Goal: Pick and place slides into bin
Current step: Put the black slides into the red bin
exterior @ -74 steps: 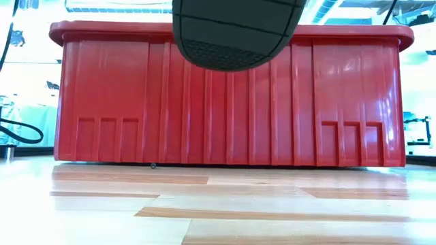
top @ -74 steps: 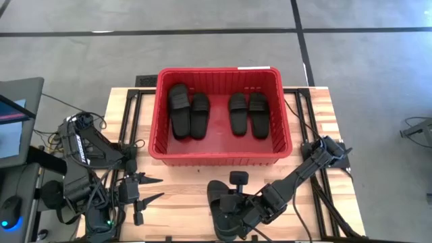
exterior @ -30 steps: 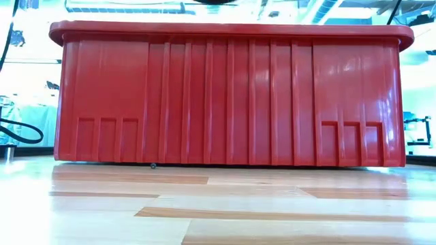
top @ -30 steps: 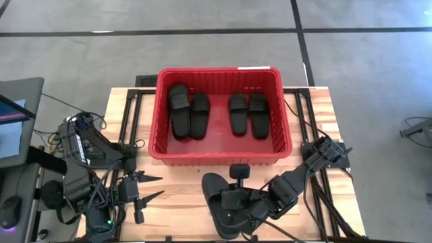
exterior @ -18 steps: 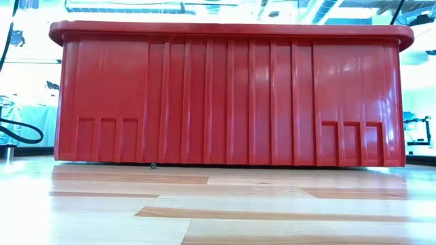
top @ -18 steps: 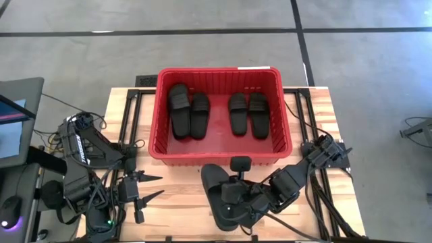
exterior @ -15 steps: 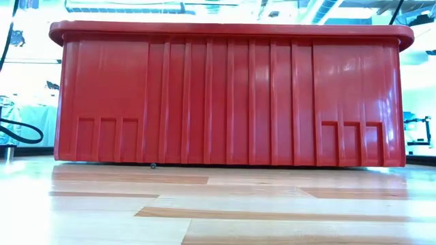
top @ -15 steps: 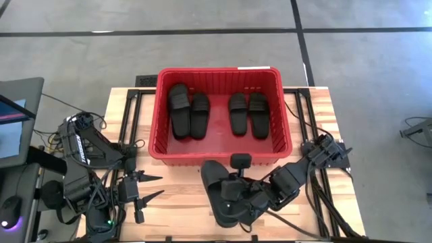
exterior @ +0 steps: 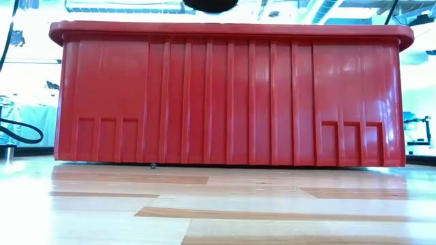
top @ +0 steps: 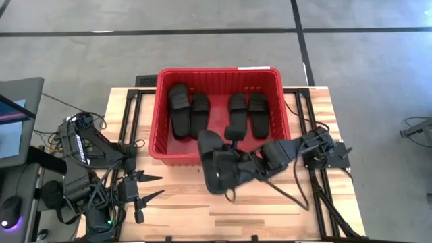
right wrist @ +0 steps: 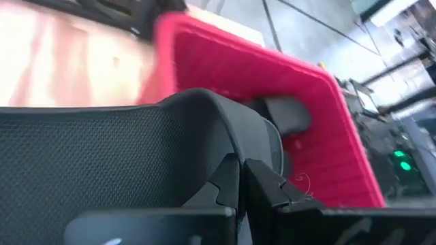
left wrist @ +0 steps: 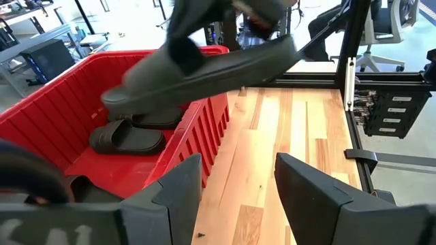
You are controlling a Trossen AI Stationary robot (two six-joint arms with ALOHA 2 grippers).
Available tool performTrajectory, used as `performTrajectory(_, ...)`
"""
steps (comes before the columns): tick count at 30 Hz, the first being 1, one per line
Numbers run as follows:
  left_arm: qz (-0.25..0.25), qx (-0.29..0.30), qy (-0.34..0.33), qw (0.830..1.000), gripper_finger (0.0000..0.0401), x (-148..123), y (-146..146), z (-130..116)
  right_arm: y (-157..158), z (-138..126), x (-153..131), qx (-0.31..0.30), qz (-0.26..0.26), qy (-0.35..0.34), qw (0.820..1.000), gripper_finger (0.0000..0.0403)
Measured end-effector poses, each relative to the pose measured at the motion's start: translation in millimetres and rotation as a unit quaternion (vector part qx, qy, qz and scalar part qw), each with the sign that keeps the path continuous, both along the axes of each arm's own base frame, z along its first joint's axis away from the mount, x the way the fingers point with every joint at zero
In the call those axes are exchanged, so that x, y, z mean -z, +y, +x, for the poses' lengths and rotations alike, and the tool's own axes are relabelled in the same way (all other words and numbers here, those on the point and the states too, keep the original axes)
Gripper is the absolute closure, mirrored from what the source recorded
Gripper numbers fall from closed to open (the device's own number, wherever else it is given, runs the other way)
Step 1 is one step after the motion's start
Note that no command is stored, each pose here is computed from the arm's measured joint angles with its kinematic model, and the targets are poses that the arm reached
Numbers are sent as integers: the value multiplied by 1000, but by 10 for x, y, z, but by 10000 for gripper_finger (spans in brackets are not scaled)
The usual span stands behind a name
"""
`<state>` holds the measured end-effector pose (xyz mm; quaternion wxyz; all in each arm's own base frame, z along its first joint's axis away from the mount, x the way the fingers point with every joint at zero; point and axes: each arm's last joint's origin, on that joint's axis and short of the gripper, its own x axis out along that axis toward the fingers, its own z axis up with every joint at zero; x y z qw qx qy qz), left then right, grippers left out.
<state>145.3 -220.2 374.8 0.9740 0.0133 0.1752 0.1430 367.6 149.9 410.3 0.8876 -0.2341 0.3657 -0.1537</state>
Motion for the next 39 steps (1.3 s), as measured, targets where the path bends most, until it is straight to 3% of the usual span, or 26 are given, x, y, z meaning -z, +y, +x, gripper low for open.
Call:
performTrajectory(7, 7, -1, 1, 1000, 225, 3, 9, -4, -490, 143, -22, 40, -13, 16, 999, 403)
performTrajectory(18, 48, -6, -10, 999, 225, -4, 30, -8, -1253, 289, -14, 93, 9, 34, 995, 403)
performTrajectory(28, 53, -28, -6, 998, 225, 0, 103, 81, -1935, 453, 9, 72, 29, 13, 997, 403)
performTrajectory(39, 45, -93, -13, 995, 225, -3, 297, 315, -2595, 355, 27, 65, 80, 15, 995, 403)
